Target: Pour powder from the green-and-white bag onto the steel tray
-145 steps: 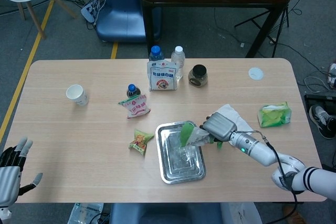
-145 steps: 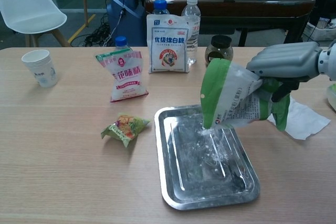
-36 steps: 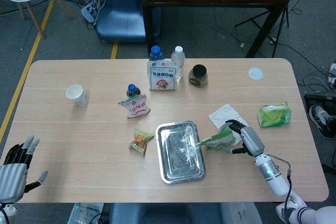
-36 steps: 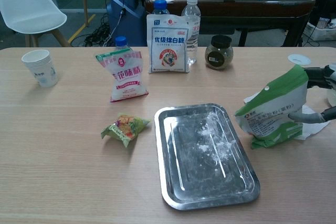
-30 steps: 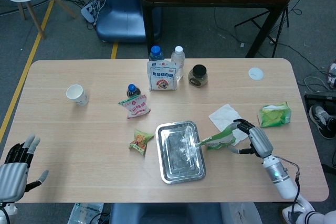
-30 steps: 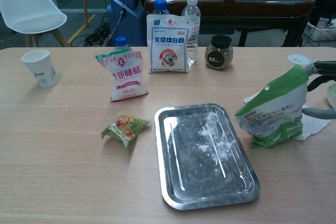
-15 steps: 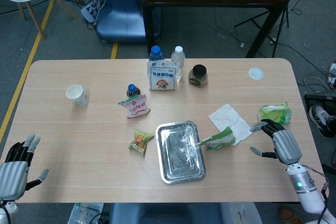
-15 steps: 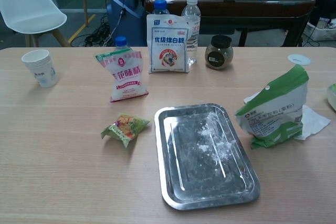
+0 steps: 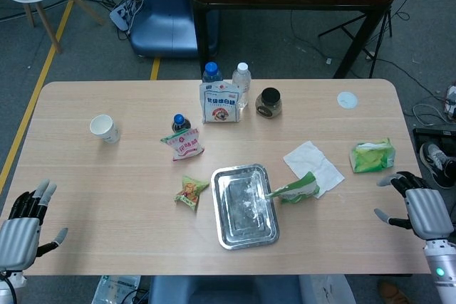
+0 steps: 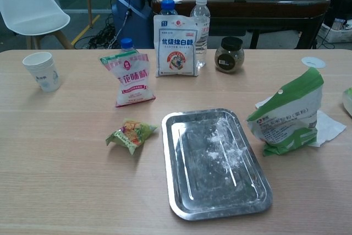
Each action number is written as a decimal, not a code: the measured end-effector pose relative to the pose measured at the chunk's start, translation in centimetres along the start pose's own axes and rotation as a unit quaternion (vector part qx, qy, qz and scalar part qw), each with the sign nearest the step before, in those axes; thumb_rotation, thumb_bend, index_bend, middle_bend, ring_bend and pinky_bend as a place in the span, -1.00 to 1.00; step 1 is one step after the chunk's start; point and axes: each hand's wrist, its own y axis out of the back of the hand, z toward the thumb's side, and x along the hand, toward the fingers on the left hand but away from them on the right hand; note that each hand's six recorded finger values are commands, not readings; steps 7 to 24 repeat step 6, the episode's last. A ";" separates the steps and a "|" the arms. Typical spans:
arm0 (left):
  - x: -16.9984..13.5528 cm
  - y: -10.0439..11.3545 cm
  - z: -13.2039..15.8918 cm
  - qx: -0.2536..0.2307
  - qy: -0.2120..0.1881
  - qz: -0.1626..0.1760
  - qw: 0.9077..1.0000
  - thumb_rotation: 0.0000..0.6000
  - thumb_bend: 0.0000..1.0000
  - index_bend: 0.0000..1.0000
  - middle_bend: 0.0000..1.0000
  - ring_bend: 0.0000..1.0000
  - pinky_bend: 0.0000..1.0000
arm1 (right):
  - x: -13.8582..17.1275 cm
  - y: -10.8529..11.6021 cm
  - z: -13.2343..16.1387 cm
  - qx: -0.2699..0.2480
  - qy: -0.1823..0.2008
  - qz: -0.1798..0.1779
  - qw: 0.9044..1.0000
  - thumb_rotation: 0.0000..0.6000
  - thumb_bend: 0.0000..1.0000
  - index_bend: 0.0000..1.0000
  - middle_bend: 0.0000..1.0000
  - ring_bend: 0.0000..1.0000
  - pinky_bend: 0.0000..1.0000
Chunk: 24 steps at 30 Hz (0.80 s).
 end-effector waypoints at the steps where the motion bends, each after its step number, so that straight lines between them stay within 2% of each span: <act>1: 0.0 0.0 0.0 0.000 0.000 0.000 1.000 1.00 -0.56 -0.93 -0.94 -0.81 -0.89 | 0.1 0.0 0.0 0.002 -0.001 0.000 1.000 1.00 -0.82 -0.26 -0.33 -0.58 -0.49; 24: 0.1 -0.1 0.0 0.000 0.000 -0.002 1.000 1.00 -0.56 -0.93 -0.94 -0.81 -0.89 | 0.4 0.5 0.1 0.004 -0.006 -0.006 1.000 1.00 -0.82 -0.26 -0.33 -0.58 -0.49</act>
